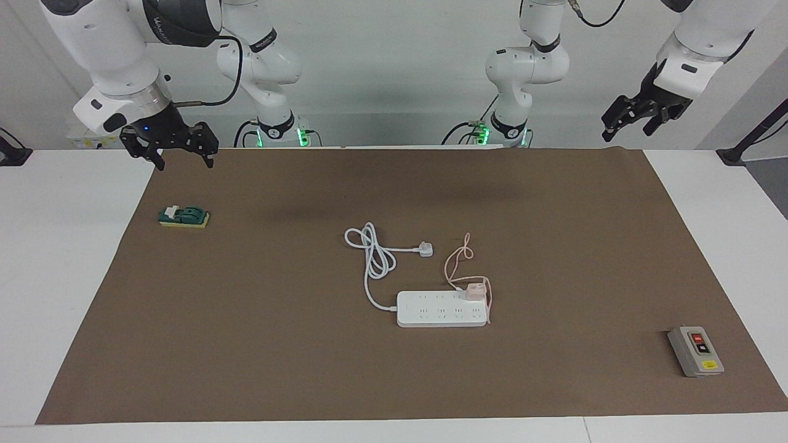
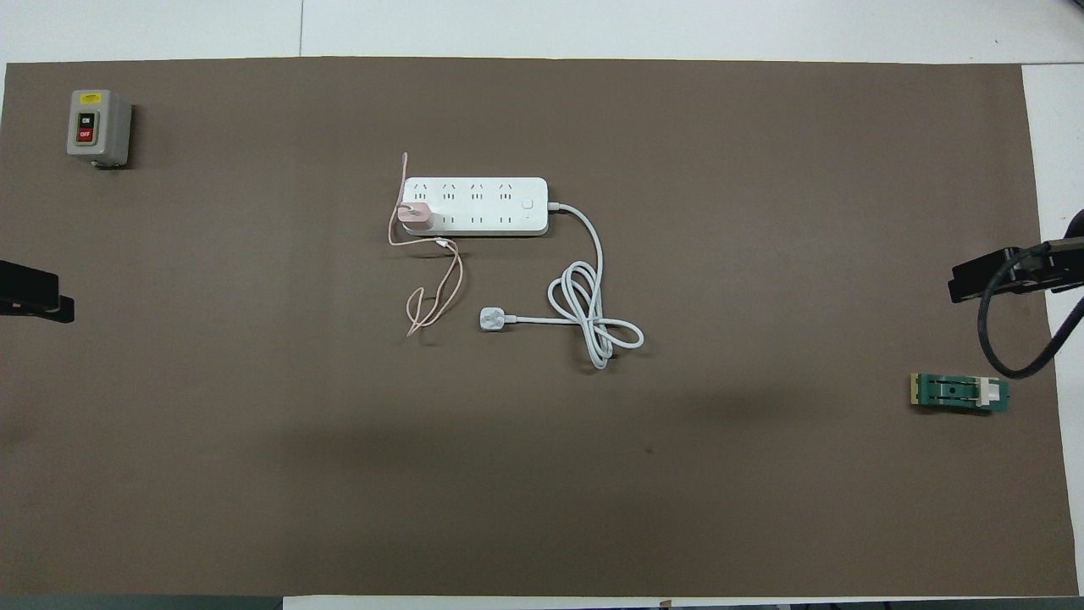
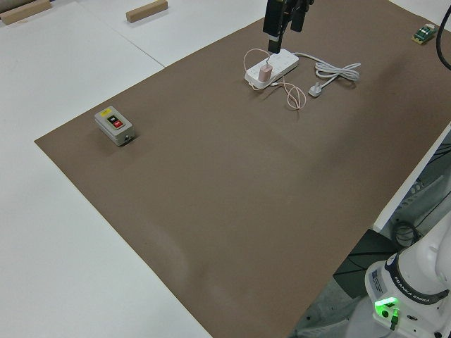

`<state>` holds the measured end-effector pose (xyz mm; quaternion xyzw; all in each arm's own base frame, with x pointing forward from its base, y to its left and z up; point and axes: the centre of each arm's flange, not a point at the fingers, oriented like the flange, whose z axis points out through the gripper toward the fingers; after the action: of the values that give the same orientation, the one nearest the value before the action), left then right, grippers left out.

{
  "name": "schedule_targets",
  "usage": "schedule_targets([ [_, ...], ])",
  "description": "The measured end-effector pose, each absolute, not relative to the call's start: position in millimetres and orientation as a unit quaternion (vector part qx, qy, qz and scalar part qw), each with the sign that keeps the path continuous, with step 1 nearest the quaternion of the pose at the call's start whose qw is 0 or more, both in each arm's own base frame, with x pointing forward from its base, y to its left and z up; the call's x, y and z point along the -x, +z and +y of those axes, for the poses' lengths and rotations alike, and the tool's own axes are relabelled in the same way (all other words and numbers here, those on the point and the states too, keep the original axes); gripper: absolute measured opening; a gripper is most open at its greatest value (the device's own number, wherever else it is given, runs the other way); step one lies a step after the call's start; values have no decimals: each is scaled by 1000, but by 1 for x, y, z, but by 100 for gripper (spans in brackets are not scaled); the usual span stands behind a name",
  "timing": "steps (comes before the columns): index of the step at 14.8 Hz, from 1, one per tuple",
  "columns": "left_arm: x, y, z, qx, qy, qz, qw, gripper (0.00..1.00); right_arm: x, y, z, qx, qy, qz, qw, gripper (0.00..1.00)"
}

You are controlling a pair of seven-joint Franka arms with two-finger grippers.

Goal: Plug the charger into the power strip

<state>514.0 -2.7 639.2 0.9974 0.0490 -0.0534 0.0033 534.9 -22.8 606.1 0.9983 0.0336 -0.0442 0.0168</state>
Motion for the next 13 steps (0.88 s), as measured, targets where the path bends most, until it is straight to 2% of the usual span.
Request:
schedule_targets([
  [4,-542,604,-10,-996,-81,42,4,100,-535,606,-23,-998,-44,34,17,100],
  [13,-542,613,-21,-997,-70,28,6,100,-535,606,-16,-998,-44,40,17,100],
])
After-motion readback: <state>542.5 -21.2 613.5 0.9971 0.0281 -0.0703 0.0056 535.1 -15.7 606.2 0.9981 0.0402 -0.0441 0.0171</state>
